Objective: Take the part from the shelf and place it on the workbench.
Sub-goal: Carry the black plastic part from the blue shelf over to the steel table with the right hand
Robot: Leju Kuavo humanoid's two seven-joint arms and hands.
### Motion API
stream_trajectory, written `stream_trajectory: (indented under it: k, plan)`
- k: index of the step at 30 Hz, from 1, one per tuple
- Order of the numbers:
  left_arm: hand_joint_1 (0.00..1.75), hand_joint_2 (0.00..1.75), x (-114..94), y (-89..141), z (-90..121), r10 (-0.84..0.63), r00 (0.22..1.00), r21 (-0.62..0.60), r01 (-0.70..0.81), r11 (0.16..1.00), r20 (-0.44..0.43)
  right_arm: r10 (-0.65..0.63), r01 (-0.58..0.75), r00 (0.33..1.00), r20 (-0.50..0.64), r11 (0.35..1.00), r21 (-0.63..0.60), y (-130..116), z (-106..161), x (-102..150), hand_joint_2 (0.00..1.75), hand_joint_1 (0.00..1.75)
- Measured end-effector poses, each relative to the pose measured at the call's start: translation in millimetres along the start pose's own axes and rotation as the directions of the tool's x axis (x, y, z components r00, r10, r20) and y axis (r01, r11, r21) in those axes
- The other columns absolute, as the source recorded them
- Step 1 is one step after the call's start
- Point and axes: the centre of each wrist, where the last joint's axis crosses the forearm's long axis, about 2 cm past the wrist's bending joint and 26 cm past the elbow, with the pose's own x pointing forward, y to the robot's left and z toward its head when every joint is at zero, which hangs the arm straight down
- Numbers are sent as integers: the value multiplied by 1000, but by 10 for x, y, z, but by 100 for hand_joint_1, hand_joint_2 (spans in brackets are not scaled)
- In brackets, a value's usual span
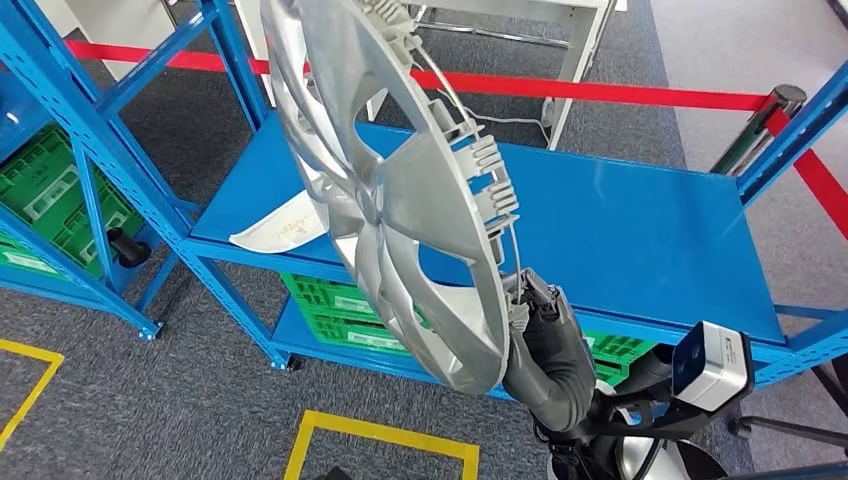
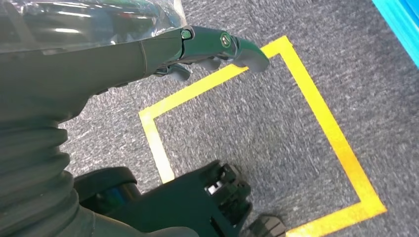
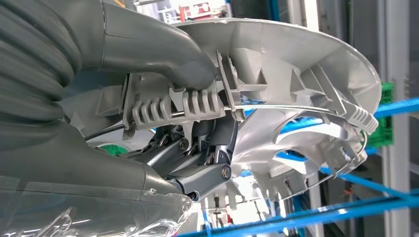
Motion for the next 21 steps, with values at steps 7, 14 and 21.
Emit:
stream_trajectory:
  k: [7,14,21]
  plan:
    - [0,175,0,-4,2,3,1000,-1,-3,1000,-2,8,-8,1000,3,1000,-13,-18,10,13,175,175]
    - [0,175,3,3,-2,6,1000,1,-6,1000,-4,9,-9,1000,1,1000,-22,-25,27,13,175,175]
    - [0,175,9,-3,-1,10,1000,0,-10,1000,-6,16,-16,1000,2,999,-35,-45,35,23,175,175]
